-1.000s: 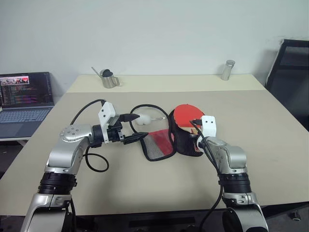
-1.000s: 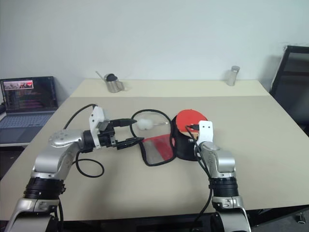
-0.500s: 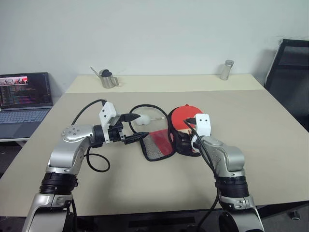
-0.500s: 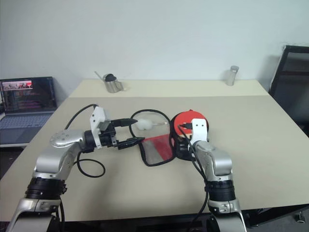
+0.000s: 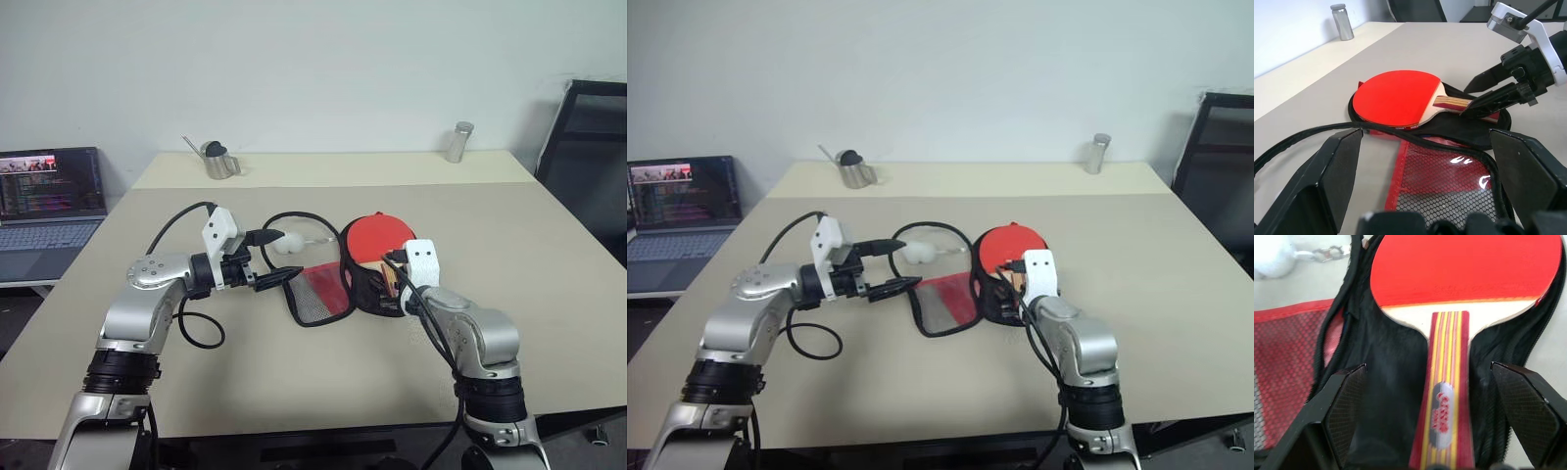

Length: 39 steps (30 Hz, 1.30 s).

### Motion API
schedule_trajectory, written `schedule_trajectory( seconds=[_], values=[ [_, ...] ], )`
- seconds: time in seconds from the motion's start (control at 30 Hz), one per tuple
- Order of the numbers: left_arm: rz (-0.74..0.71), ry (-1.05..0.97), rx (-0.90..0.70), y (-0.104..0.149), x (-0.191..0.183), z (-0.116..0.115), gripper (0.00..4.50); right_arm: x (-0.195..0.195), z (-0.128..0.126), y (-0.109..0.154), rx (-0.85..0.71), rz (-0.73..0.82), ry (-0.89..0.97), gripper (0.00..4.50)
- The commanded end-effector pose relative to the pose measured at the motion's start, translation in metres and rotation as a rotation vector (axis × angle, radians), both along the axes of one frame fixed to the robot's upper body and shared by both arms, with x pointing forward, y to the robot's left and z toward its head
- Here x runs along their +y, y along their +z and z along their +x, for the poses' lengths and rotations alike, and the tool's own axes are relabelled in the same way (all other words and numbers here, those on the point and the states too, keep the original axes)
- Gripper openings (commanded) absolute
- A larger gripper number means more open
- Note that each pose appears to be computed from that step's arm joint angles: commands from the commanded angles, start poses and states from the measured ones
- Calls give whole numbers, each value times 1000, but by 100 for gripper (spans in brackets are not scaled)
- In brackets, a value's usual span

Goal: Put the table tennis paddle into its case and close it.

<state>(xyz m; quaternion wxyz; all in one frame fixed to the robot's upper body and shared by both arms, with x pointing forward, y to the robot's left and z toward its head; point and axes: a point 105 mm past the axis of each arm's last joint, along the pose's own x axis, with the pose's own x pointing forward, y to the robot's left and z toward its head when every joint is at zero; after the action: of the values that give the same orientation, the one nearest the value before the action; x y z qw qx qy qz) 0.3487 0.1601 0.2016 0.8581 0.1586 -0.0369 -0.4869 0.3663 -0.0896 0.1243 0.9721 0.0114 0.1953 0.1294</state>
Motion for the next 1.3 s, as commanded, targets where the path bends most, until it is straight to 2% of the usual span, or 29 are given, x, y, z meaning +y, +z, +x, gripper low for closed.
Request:
schedule_trajectory(
  seconds=[0.03, 0.43, 0.53, 0.8, 1.17, 1.3],
  values=[
    [-4, -11, -44, 10, -2, 0, 450, 5, 5, 2, -56, -19, 17, 447],
    [-1, -2, -52, 11, -1, -1, 450, 11, 14, -7, -97, -54, 29, 447],
    [-2, 0, -52, 12, 0, -2, 450, 10, 14, -11, -76, -25, 17, 390],
    [1, -7, -38, 10, 1, -4, 450, 8, 14, -4, -88, -9, 18, 121],
    [5, -5, -43, 12, 1, -3, 450, 7, 11, -6, -69, -30, 3, 119],
    [5, -4, -43, 11, 1, -3, 450, 6, 10, -5, -64, -14, -11, 253]
  ],
)
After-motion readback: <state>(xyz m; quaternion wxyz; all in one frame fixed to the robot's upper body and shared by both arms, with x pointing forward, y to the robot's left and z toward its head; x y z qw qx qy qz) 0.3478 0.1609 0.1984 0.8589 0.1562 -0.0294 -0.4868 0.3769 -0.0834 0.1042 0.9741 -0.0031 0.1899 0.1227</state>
